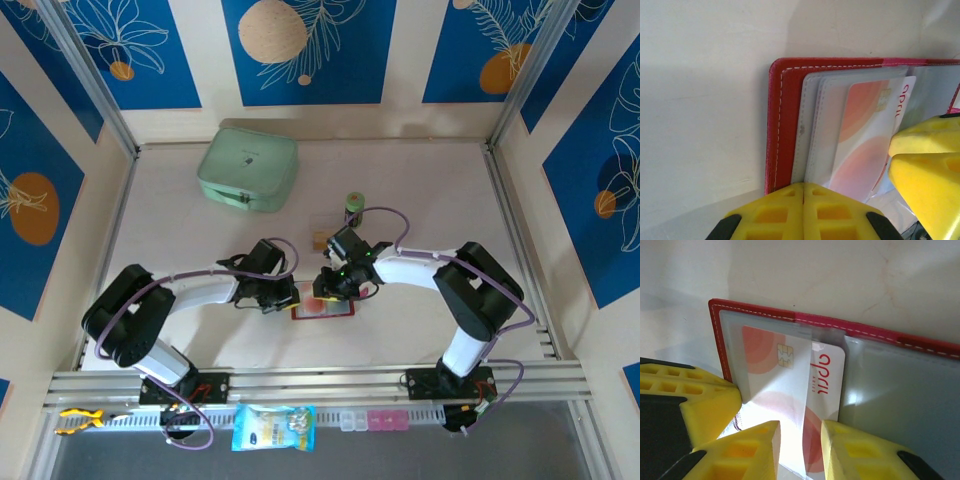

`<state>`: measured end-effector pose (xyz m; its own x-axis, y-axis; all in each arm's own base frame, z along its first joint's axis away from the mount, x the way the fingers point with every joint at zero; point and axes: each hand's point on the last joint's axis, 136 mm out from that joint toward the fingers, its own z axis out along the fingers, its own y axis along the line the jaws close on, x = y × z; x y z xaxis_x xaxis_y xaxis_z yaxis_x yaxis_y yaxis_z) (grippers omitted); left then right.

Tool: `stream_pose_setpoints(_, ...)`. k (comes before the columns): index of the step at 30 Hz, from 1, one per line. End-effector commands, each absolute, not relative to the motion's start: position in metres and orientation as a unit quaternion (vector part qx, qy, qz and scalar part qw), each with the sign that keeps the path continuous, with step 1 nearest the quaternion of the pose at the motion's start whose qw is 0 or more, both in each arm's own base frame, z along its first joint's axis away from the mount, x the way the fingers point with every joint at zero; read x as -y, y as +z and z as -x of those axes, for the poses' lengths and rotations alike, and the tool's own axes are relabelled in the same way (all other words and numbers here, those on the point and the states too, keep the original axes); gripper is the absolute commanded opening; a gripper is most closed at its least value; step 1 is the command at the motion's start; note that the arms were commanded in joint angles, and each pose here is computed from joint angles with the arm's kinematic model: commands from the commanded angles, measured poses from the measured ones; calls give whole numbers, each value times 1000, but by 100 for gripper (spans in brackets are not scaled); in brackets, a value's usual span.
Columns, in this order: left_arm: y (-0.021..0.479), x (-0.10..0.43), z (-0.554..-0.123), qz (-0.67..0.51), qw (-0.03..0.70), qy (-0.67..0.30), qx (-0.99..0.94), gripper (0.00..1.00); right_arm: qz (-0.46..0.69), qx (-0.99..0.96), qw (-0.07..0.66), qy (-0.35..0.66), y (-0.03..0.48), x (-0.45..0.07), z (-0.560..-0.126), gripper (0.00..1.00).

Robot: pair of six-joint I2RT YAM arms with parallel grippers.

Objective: Take the credit cards out of the card holder

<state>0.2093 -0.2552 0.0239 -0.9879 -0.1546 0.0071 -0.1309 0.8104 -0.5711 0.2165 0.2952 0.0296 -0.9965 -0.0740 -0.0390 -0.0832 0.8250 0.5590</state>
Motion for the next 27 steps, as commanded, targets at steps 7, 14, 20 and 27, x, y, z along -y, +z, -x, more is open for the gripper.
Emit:
stream_pose_setpoints(7,22,243,-205,78,12,-270,-960,7,51,-957,12,287,38,-293,-214,29)
stream_pose_setpoints(14,39,251,-212,69,24,-286,-955,6,52,-954,21,296,47,-294,-216,29)
stream_pose_setpoints(20,49,263,-217,53,25,-297,-953,6,45,-947,26,317,57,-294,-217,29)
stream_pose_setpoints(27,42,279,-215,39,14,-295,-955,5,30,-946,24,322,56,-287,-219,29)
